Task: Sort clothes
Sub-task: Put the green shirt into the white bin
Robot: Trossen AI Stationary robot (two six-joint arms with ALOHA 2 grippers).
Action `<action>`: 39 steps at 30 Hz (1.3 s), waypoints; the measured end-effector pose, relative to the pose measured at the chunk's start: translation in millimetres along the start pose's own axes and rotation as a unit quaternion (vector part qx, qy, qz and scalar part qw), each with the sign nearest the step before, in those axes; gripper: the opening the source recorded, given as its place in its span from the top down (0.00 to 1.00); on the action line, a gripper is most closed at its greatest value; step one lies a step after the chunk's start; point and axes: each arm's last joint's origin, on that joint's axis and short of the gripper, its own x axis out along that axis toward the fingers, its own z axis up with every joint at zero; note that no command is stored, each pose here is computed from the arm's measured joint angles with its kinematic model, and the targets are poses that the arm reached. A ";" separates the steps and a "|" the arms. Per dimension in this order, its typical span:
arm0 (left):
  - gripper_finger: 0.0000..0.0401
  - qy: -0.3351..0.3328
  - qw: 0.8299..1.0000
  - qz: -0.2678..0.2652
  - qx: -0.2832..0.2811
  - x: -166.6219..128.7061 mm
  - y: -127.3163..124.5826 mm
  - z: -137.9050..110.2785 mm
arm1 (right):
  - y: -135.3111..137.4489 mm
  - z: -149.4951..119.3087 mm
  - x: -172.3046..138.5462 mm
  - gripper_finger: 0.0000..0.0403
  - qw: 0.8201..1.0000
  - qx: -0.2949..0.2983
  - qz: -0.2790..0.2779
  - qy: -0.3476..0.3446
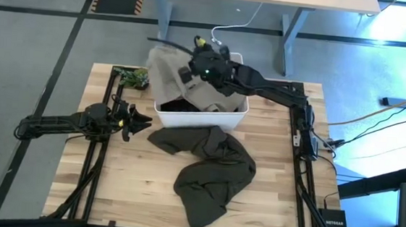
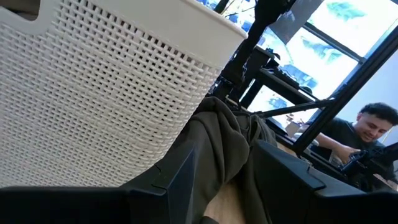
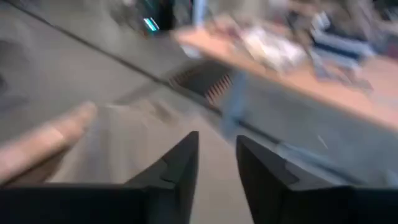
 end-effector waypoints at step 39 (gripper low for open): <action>0.61 0.000 1.000 0.000 0.000 0.0 0.0 0.0 | 120.9 -324.8 -174.4 0.39 0.922 -0.147 0.161 0.321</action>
